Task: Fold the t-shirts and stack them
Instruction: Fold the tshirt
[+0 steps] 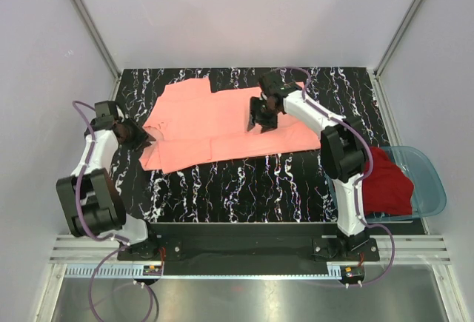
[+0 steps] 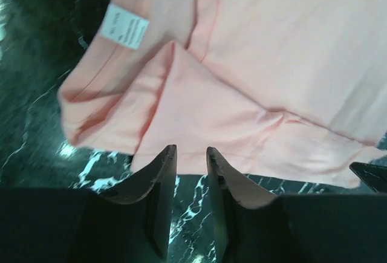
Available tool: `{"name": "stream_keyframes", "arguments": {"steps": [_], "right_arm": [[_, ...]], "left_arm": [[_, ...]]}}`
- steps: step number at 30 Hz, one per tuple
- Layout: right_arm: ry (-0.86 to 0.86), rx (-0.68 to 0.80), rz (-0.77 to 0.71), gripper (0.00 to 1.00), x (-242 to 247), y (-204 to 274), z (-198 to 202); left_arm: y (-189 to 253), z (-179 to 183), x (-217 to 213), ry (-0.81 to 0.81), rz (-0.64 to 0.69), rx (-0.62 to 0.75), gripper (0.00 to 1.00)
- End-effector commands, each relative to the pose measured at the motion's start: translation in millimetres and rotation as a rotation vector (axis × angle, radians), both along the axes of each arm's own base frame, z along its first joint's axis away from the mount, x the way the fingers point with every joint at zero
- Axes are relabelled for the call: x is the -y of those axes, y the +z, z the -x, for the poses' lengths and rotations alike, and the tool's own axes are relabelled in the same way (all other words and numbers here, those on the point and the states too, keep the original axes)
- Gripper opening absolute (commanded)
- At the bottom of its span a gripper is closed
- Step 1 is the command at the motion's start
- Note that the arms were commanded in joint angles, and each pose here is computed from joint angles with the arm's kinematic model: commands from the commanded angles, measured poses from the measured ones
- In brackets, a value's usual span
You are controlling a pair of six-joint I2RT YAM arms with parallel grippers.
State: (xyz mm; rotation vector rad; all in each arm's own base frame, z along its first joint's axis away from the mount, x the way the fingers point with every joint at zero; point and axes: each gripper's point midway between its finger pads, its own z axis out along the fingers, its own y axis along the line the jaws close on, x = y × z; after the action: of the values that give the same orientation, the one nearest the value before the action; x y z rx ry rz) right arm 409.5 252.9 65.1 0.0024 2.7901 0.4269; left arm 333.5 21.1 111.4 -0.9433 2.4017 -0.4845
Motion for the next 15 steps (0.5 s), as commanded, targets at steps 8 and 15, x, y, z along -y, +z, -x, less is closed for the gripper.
{"name": "stream_keyframes", "arguments": {"steps": [8,15], "right_arm": [[0.15,-0.026,-0.45,0.54,-142.9,45.6,12.7],[0.134,-0.102,-0.522,0.53,-167.7,24.3,18.3]], "left_arm": [[-24.9,-25.7,9.6,-0.112,0.001,-0.05,0.23],[-36.4,-17.8,6.6,-0.124,-0.038,-0.086,0.28]]}}
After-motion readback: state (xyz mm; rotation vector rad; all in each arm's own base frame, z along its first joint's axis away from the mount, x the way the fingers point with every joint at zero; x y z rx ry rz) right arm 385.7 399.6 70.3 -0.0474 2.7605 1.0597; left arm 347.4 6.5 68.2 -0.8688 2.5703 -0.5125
